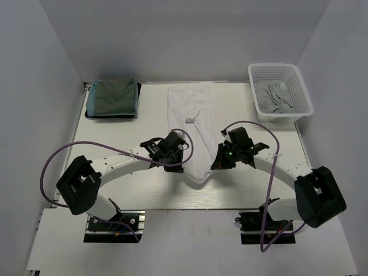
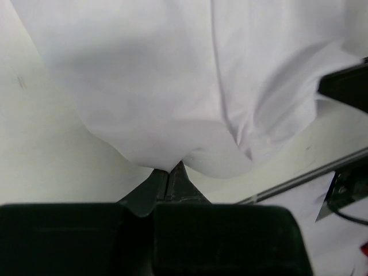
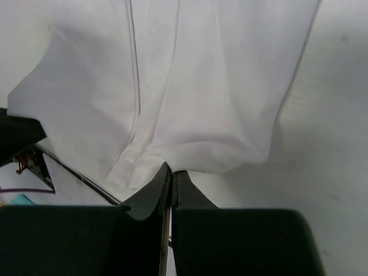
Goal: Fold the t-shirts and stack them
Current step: Grab the bottom of the folded rectangular tshirt with both arms, then fold the folded rectangular tshirt in 1/3 of the way
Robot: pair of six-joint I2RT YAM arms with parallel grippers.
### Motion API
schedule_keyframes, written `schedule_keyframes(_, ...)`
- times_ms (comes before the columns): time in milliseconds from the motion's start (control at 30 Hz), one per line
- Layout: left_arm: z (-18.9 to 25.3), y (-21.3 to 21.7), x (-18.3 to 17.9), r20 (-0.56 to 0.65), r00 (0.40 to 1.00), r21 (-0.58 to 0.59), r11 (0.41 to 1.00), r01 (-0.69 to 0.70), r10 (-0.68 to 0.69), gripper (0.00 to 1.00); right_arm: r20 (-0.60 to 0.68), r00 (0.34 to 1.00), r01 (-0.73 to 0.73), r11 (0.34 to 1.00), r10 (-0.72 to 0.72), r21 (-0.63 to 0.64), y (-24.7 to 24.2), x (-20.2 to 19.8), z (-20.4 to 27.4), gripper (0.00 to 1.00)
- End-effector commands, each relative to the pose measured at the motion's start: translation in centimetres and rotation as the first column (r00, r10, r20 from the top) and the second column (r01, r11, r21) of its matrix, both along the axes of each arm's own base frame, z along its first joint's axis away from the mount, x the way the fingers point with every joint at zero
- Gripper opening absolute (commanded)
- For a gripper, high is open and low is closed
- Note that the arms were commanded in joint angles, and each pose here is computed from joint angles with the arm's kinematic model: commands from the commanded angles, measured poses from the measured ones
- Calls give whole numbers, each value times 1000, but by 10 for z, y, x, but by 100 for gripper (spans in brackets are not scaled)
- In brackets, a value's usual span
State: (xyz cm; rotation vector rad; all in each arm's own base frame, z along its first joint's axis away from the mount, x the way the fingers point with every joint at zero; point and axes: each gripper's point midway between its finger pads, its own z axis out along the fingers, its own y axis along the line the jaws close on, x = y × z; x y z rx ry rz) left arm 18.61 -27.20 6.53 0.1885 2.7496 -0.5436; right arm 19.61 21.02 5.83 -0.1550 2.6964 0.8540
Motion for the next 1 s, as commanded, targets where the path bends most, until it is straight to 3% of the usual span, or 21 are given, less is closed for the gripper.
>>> schedule_keyframes(0, 23, 3, 35, 128, 991, 70, 996, -47, 38, 0, 49, 999, 14, 1000, -15, 25, 10, 33, 15, 0)
schedule_keyframes(100, 37, 8, 64, 206, 972, 86, 987, -133, 113, 0, 68, 997, 26, 999, -28, 34, 15, 55, 23, 0)
schedule_keyframes(233, 62, -7, 101, 274, 950, 19, 986, -164, 152, 0, 149, 988, 41, 999, -44, 22, 18, 93, 38, 0)
schedule_keyframes(433, 77, -3, 156, 353, 917, 28, 978, -206, 183, 0, 268, 957, 117, 993, -108, -16, 10, 152, 61, 0)
schedule_keyframes(700, 73, 9, 208, 340, 907, 13, 964, -267, 247, 0, 322, 941, 97, 995, -104, 35, 20, 199, 82, 0)
schedule_keyframes(967, 51, 15, 227, 297, 924, 18, 966, -258, 241, 0, 304, 948, 76, 994, -96, 77, 30, 232, 77, 0)
